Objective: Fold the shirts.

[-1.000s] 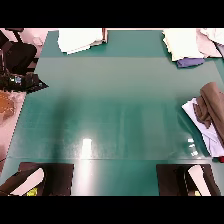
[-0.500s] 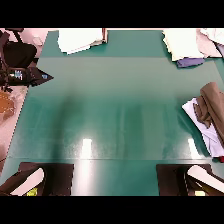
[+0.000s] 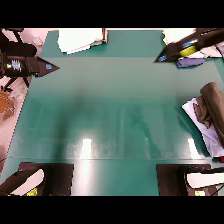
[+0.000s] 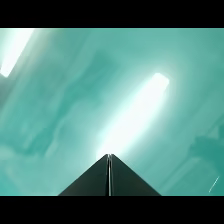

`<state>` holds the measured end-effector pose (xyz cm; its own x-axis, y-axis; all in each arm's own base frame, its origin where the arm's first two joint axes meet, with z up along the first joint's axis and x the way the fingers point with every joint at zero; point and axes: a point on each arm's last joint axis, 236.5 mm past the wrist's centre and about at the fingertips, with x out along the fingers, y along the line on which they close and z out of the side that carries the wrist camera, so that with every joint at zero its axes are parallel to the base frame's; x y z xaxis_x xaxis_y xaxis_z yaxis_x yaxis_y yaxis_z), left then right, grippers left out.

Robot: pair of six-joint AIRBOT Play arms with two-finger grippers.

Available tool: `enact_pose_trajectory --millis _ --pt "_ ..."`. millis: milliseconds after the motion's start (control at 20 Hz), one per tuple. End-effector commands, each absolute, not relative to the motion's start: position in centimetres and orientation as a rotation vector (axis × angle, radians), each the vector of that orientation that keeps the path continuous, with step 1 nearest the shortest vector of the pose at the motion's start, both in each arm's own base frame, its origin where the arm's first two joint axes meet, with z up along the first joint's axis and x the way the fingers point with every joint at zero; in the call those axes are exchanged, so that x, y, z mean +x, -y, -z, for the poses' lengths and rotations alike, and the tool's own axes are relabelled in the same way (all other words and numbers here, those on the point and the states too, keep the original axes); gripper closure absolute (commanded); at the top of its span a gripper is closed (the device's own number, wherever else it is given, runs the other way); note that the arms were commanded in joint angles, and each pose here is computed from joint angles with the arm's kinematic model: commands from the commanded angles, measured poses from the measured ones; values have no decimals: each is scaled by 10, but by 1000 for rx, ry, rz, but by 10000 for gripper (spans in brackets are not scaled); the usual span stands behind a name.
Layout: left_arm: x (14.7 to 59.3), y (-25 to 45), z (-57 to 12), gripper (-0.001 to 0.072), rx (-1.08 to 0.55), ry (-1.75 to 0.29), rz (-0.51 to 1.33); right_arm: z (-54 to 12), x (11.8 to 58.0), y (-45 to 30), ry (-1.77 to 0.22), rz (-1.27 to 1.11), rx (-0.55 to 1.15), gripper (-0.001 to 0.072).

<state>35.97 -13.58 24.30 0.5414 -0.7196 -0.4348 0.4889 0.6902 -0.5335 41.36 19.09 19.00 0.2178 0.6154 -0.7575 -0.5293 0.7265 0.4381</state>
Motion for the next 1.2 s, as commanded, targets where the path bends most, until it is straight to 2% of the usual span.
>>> enact_pose_trajectory --millis 0,350,1150 --pt "356 160 -271 687 -221 -615 775 -158 393 -253 -1178 -946 13 688" --pt "350 169 -271 686 -224 -630 800 -184 398 -238 -1096 -910 28 688" --pt "356 169 -278 685 -241 -594 789 -185 396 -241 -1095 -917 23 688"
